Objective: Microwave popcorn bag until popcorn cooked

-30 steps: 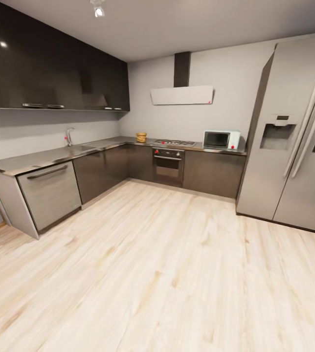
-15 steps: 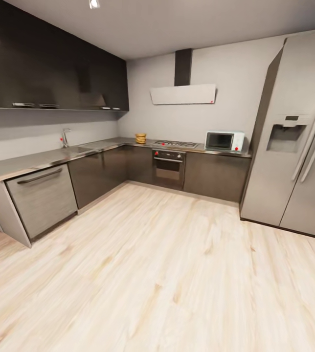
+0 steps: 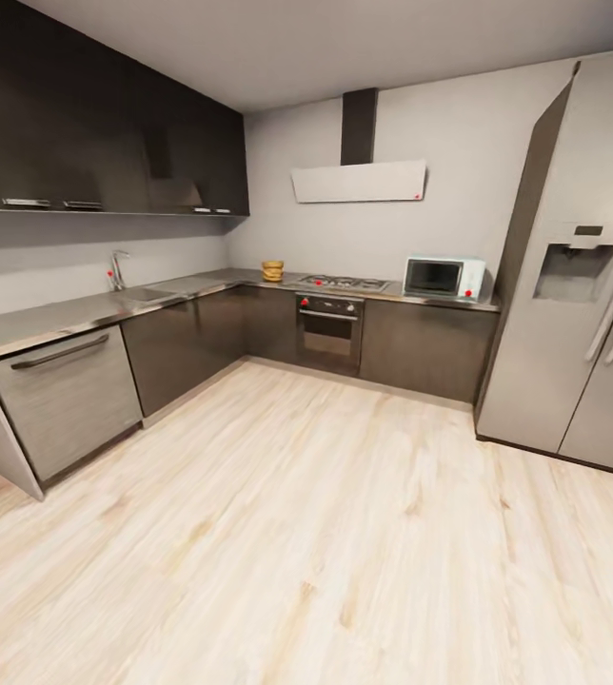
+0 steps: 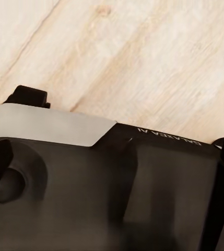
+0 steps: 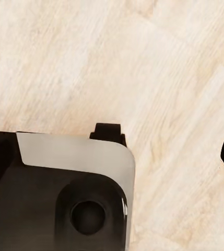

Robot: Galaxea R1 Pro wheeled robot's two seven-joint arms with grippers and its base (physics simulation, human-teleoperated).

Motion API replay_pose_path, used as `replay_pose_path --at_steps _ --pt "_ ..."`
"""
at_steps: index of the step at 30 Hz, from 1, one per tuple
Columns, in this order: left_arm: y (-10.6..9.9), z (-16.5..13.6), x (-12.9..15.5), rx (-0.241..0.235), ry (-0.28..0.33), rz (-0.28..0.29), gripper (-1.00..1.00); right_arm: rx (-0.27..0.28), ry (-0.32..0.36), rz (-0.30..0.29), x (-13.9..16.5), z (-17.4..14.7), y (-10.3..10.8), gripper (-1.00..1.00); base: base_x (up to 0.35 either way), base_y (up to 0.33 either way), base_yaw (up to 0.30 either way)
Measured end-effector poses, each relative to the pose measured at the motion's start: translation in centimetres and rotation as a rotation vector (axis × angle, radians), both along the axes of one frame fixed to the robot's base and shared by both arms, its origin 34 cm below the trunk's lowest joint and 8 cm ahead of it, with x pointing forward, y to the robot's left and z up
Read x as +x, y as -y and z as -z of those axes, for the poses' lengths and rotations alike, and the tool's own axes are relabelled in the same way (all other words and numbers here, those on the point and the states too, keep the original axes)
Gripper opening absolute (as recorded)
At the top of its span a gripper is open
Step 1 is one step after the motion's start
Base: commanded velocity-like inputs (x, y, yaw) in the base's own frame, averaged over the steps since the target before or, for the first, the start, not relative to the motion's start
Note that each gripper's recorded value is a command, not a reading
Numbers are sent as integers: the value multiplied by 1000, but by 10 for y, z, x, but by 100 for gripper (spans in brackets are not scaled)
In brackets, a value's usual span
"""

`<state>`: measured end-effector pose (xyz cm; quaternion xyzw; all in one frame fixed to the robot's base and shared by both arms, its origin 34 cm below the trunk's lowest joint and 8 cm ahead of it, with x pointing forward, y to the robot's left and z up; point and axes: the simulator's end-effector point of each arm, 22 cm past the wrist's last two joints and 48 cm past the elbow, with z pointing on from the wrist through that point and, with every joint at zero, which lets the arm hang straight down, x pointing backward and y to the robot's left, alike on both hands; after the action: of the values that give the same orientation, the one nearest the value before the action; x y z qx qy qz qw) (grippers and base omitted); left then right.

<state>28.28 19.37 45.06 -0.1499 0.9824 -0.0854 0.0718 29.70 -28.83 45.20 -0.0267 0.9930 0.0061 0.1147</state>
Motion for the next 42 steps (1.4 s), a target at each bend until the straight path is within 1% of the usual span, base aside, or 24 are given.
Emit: replay_pose_path --at_steps 12,27,29,31,32,42 --pt "-2 0 1 3 3 -1 100 0 0 0 0 0 0 100 328 0 0" --pt "-3 0 3 8 11 -4 100 -15 7 2 2 -1 8 100 328 0 0" --pt "-6 0 2 22 8 -6 100 -15 8 1 2 -1 8 100 328 0 0" --pt "-12 1 0 53 -2 -10 100 -12 8 0 2 -1 6 100 328 0 0" --pt "-13 2 -1 61 -5 -11 100 -12 8 0 2 -1 6 100 328 0 0" --pt "-15 2 -1 70 -8 -14 100 -16 14 2 3 -1 9 100 328 0 0"
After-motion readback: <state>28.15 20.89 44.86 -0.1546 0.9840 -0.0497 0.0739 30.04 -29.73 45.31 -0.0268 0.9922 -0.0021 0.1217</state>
